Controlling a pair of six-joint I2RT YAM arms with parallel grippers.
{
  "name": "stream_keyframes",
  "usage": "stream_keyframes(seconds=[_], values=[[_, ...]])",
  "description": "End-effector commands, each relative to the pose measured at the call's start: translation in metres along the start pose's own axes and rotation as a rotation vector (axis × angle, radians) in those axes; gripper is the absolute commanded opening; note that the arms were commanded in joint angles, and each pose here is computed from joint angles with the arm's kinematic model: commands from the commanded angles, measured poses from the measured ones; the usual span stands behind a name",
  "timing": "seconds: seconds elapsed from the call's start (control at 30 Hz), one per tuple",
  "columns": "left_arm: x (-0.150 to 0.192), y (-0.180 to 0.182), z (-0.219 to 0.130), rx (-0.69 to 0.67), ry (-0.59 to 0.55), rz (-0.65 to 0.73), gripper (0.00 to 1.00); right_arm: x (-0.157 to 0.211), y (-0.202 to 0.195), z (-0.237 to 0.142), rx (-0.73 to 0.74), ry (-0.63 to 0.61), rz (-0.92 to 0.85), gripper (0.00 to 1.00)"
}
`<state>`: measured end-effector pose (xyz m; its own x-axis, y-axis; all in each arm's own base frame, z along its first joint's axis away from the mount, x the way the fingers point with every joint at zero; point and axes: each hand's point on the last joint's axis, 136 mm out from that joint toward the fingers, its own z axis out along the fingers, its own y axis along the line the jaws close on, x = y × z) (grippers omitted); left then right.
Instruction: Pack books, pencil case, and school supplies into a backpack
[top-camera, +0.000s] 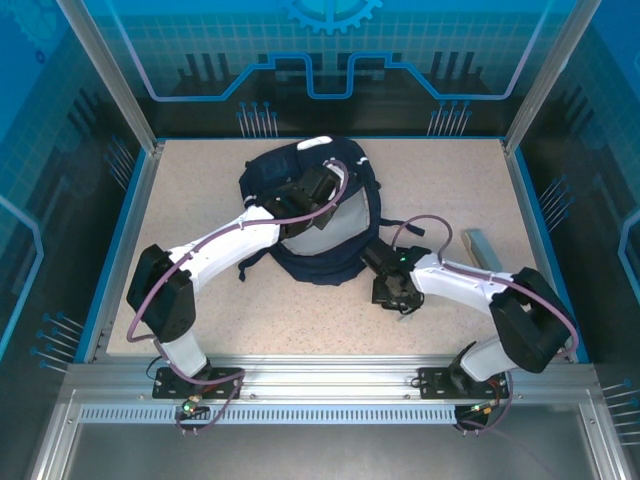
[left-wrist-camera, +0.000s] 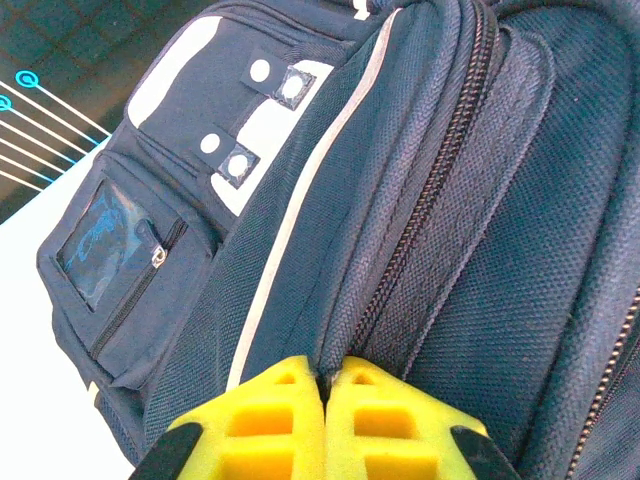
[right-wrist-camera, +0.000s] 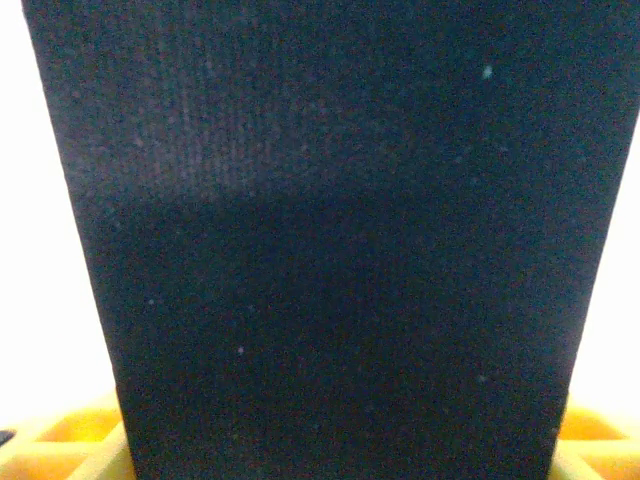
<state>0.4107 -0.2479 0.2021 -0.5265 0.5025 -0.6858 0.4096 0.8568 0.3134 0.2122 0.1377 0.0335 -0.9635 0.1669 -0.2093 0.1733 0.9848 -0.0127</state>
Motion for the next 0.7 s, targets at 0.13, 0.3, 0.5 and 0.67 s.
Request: stream_keyframes(seconds=[0.13,0.3,0.5,0.67], values=[[-0.009,0.026,-0.017,-0.044,-0.046,-0.086,0.0,-0.019,0.022,-0.023,-0.342,0.031,-0.01,0.51],[-0.008,0.028,-0.018,-0.035,-0.043,-0.104,0.0,-0.034,0.032,-0.05,-0.587,0.051,-0.018,0.46],[-0.01,0.035,-0.023,-0.036,-0.043,-0.145,0.0,-0.047,0.047,-0.087,-0.75,0.029,-0.083,0.42],[-0.021,0.038,-0.028,-0.02,-0.068,-0.176,0.0,-0.054,0.062,-0.109,-0.78,-0.002,-0.178,0.42]])
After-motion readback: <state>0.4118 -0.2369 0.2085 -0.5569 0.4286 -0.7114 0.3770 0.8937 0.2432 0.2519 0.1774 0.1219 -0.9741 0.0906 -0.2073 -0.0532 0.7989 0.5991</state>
